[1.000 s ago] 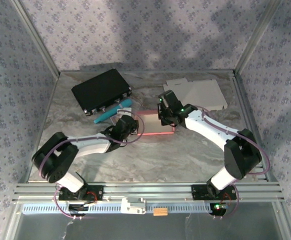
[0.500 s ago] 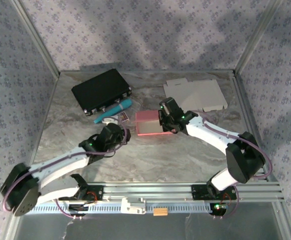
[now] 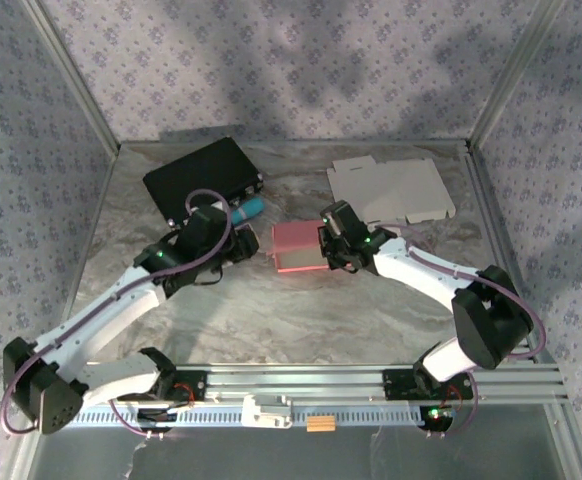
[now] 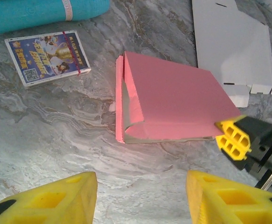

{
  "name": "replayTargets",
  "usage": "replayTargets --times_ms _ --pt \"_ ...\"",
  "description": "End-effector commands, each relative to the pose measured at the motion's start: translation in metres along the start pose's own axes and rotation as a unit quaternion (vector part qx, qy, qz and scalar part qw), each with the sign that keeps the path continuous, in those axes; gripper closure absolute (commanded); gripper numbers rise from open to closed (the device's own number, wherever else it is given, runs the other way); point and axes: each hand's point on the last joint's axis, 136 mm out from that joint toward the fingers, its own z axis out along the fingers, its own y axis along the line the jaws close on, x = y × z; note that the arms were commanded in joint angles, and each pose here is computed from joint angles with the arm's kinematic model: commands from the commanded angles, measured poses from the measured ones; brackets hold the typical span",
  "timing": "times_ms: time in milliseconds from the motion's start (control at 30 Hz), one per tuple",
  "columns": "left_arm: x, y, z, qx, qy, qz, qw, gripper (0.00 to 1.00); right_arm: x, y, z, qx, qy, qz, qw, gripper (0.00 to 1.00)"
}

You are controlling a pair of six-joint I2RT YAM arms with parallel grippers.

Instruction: Fold the paper box

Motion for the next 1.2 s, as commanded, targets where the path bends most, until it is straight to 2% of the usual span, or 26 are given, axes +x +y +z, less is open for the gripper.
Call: replayTargets --times_ms 0,167,433,700,833,967,1167 --pt "0.004 0.001 -0.002 -0.015 0.066 -0.034 0.997 0.47 -0.006 -0.018 0.001 0.023 -0.010 -0.015 1.000 1.00" --pt "0.006 0.007 0.009 -0.039 0.126 -0.062 0.989 0.48 -0.009 -0.026 0.004 0.032 -0.011 -0.024 0.999 1.00" --pt "0.010 0.003 0.044 -0.026 0.158 -0.091 0.983 0.46 -0.013 -0.043 0.011 0.053 -0.006 -0.036 0.998 1.00" --pt "0.012 0.001 0.080 -0.029 0.180 -0.079 0.980 0.47 -0.014 -0.058 0.016 0.073 0.004 -0.044 0.996 1.00" --pt "0.013 -0.004 0.097 -0.018 0.189 -0.080 0.979 0.52 -0.016 -0.058 0.016 0.073 0.003 -0.043 0.996 1.00" --pt "0.009 -0.012 0.113 -0.005 0.190 -0.083 0.978 0.52 -0.020 -0.051 0.012 0.073 -0.001 -0.048 0.996 1.00" --pt "0.024 -0.011 0.138 -0.007 0.215 -0.089 0.972 0.53 -0.019 -0.049 0.015 0.073 0.005 -0.047 0.996 1.00"
